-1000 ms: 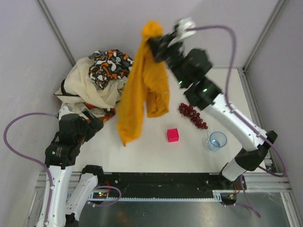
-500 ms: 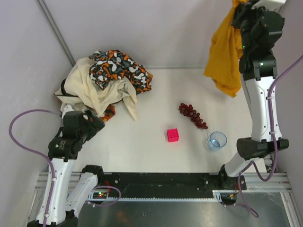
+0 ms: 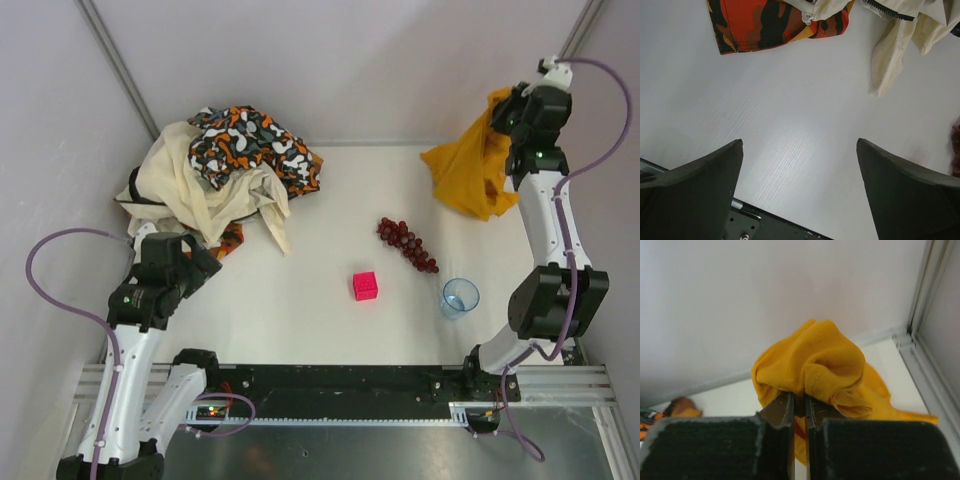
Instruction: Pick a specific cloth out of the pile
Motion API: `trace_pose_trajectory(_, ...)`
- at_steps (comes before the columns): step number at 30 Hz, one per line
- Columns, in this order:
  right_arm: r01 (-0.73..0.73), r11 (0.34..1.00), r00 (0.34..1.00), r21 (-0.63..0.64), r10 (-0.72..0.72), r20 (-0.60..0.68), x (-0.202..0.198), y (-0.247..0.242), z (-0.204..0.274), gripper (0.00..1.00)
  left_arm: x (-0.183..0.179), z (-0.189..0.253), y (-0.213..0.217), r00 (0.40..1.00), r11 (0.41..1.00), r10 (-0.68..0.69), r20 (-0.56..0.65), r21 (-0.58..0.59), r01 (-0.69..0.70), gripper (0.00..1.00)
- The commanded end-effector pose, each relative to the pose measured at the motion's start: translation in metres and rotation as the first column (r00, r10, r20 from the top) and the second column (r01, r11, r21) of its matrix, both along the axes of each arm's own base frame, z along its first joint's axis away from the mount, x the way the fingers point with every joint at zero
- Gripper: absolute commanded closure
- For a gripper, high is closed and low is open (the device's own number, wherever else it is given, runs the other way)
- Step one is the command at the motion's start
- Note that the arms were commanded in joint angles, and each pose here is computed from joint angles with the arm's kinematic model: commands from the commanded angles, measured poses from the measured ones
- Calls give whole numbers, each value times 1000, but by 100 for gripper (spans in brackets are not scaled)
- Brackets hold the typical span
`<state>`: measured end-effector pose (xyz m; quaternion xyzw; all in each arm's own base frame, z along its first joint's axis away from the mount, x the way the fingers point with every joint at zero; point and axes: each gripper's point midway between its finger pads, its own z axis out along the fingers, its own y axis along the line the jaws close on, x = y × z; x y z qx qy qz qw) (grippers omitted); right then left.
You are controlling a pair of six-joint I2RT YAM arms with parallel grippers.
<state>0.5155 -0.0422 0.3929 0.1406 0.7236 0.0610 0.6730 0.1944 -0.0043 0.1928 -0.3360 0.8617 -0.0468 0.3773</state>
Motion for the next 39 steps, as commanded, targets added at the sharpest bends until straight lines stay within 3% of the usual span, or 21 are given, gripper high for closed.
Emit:
trace_pose_trajectory(1, 45, 996, 997, 71, -49, 58, -2, -15, -19, 100, 1, -3, 7, 999, 999, 34, -5, 26, -34, 0)
trace_pose_trajectory(7, 150, 976, 966, 156, -111, -235, 12, -25, -153, 97, 2, -11, 7, 999, 999, 36, -35, 29, -35, 0)
trace_pose_trajectory(9, 142, 974, 944, 177, -79, -321, 14, -20, -187, 81, 2, -10, 6, 999, 999, 33, -33, 28, -32, 0)
trace_pose_trajectory(13, 73, 979, 910, 191, 12, -414, 11, -6, -215, 60, 1, -7, 0, 1000, 1000, 0, -26, 9, 0, 0)
trace_pose_trajectory(14, 66, 981, 911, 182, 16, -412, 9, -6, -208, 53, 1, -5, -3, 1000, 1000, -20, -21, -1, 20, 0)
trace_pose_trajectory(17, 93, 986, 904, 139, -25, -428, -10, -12, -178, 16, 1, 3, -11, 997, 997, -76, 1, -18, 76, 0)
trace_pose_trajectory(19, 132, 986, 903, 105, -76, -422, -30, -19, -147, 4, -1, 5, -15, 995, 995, -100, 10, -31, 100, 0)
trace_pose_trajectory(23, 172, 981, 918, 91, -126, -375, -94, -18, -84, 1, -2, 6, -24, 991, 989, -132, 16, -68, 133, 0)
trace_pose_trajectory(33, 290, 947, 891, 141, -213, -401, -270, -3, -143, 1, -11, 9, -38, 979, 972, -194, 57, -124, 200, 0)
trace_pose_trajectory(39, 233, 963, 947, 133, -194, -257, -309, 5, -139, 1, -21, 1, -48, 969, 956, -237, 63, -160, 244, 0)
